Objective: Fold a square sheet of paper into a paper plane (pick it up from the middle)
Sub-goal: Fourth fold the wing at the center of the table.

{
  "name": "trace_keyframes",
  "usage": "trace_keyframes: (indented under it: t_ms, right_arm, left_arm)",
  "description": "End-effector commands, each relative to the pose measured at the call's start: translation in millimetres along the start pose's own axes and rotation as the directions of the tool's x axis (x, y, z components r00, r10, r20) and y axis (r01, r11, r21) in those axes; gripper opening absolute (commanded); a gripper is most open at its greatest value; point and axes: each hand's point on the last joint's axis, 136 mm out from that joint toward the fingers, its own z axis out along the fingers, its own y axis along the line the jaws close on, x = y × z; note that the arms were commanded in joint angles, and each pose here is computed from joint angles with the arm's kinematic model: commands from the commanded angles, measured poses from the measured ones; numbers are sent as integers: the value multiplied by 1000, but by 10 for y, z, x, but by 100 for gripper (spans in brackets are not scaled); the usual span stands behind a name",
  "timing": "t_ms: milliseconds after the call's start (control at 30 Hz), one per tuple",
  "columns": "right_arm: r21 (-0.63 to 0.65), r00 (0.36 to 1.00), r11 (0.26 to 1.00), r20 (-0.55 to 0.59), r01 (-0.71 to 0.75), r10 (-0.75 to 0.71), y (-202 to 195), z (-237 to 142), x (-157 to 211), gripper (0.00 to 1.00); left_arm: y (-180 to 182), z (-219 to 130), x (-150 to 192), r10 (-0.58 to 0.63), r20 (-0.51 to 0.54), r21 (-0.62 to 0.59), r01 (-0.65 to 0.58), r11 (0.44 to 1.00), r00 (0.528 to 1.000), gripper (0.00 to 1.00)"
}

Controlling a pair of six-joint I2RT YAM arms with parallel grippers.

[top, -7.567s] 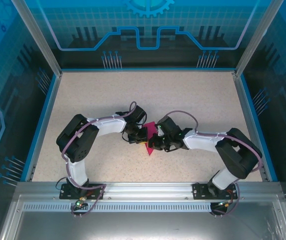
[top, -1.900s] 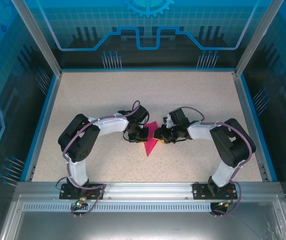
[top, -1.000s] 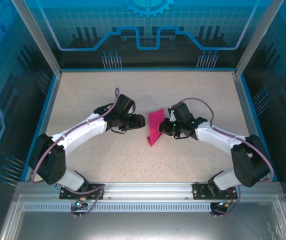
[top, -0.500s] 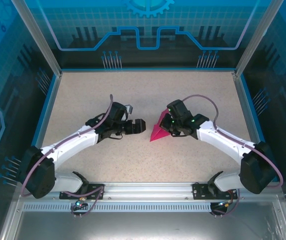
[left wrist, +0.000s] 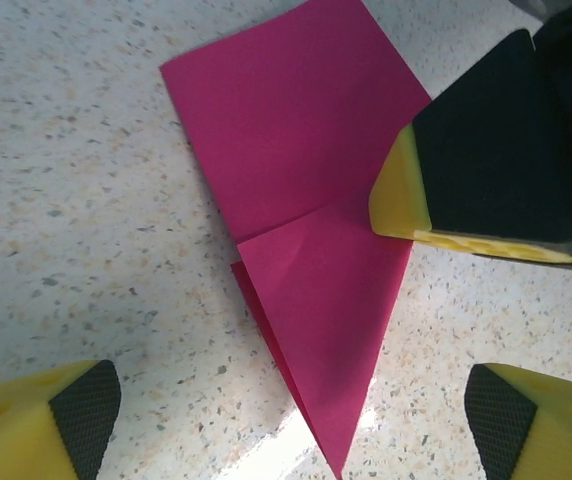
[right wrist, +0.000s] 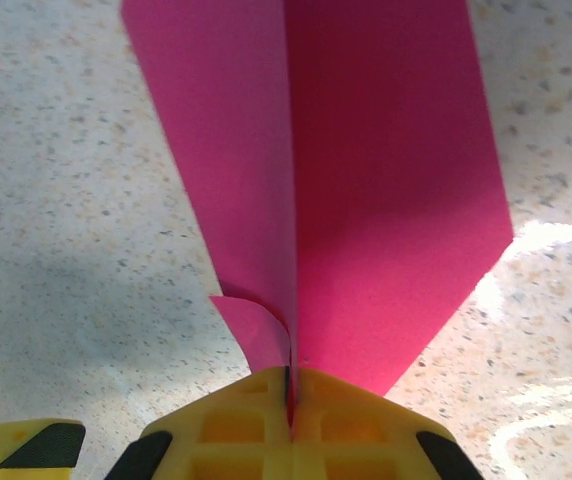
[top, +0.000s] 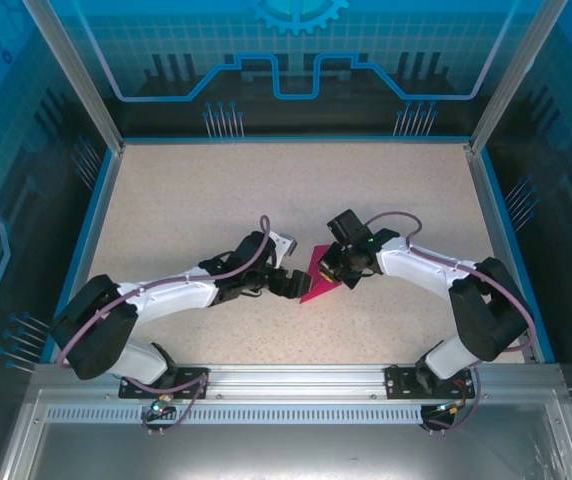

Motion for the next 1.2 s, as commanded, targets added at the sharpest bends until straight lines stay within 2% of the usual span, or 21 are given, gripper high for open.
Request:
trace_keyframes:
  t_ms: [0,133,300,667,967,1167]
  right_arm:
    - [97,992,990,-71,-98,105,-220,40,77,0]
    - [120,983,984,-114,-129,143,-228,64,106,0]
    - [133,973,979,-153,-152,172,-181,83,111,0]
    - [150,967,976,-178,-155,181,-70,58,102,0]
    - [144,964,979,-200,-145,173,-23,79,122,17]
    - [138,965,979,-196,-151,176,-47,51,90,24]
  left_arm:
    - [-57,100,12,110,30,7,-110,994,994,93]
    - [-98,183,74,175,49,22,-177,984,983,91]
    - [-194,217,158,258,100,89,-267,960,961,85]
    - [-300,361,289,368,49,142,-371,918,929,62]
    - [-182,416,252,374,52,72,-377,923,926,34]
    - [-96,437,305,386,37,41,-387,921,922,23]
